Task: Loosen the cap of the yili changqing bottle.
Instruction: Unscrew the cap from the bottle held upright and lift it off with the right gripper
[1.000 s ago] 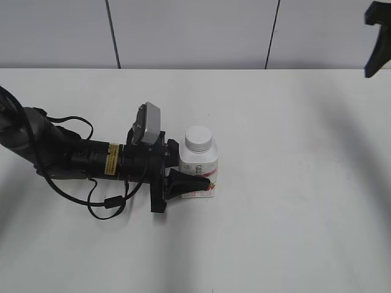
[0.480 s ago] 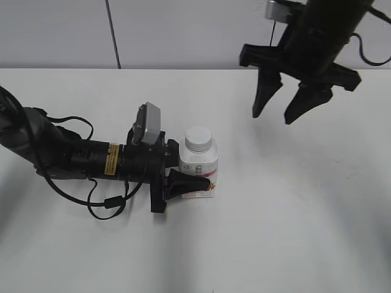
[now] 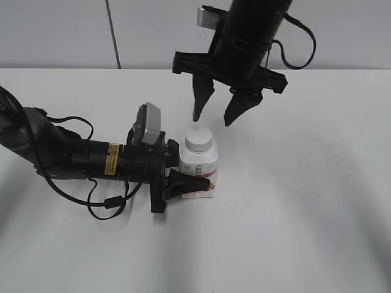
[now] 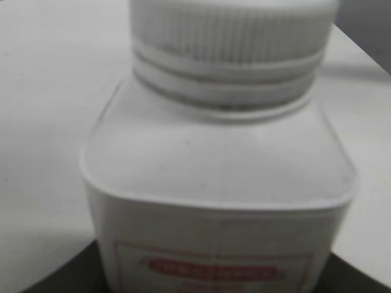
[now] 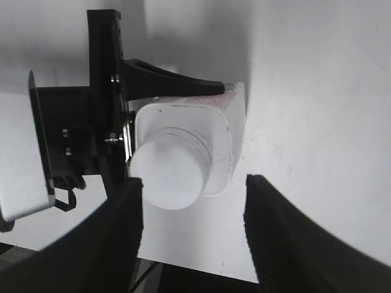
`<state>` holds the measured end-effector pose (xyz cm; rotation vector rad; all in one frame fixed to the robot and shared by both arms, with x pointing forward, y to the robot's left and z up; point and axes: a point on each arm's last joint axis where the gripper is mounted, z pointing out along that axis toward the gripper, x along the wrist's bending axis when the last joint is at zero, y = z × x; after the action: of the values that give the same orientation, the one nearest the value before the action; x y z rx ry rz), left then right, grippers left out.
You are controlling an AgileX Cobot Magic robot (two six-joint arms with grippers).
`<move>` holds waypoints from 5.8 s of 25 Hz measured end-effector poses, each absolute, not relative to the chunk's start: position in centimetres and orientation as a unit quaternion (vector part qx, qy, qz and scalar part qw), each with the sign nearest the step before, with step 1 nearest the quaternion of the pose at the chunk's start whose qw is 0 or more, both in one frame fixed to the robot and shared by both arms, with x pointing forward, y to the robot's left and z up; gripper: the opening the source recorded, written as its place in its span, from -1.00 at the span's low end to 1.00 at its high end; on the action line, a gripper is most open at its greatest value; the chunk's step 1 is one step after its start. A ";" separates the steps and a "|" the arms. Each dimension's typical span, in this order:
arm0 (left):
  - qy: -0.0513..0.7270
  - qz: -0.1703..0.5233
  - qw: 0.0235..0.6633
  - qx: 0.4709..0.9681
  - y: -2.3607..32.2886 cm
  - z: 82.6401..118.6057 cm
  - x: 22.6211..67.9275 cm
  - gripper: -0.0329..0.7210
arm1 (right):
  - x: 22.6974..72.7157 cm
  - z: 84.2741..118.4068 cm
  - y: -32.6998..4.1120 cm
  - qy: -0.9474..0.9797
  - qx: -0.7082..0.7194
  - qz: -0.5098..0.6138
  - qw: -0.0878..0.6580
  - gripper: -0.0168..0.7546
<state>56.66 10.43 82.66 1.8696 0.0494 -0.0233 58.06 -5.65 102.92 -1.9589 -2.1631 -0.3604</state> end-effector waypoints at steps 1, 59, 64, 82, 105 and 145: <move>0.021 -0.010 0.594 0.804 10.4 82.7 56.7 0.06 | 58.1 102.7 -5.3 -0.733 -0.662 -0.121 0.101 0.15; 0.022 -0.008 0.590 0.807 10.5 82.6 56.7 0.06 | 58.5 99.2 -3.0 -0.776 -0.614 -0.093 0.110 0.07; 0.022 -0.008 0.590 0.807 10.5 82.6 56.7 0.06 | 58.5 99.2 -3.0 -0.851 -0.504 -0.107 0.098 0.07; 0.017 -0.011 0.587 0.810 10.5 82.5 56.6 0.05 | 58.5 99.3 -3.0 -0.986 -0.081 -0.141 0.043 0.05; 0.010 -0.011 0.585 0.811 10.5 82.5 56.6 0.05 | 58.4 99.3 -3.0 -0.984 0.105 -0.142 0.018 0.05; 0.002 -0.020 0.585 0.811 10.5 82.5 56.4 0.05 | 58.3 100.8 -3.4 -0.987 0.085 -0.135 -0.005 0.05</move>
<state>56.38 10.46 82.53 1.8916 0.0042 -0.0473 58.27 -3.37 100.81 0.2691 -3.1122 -0.4245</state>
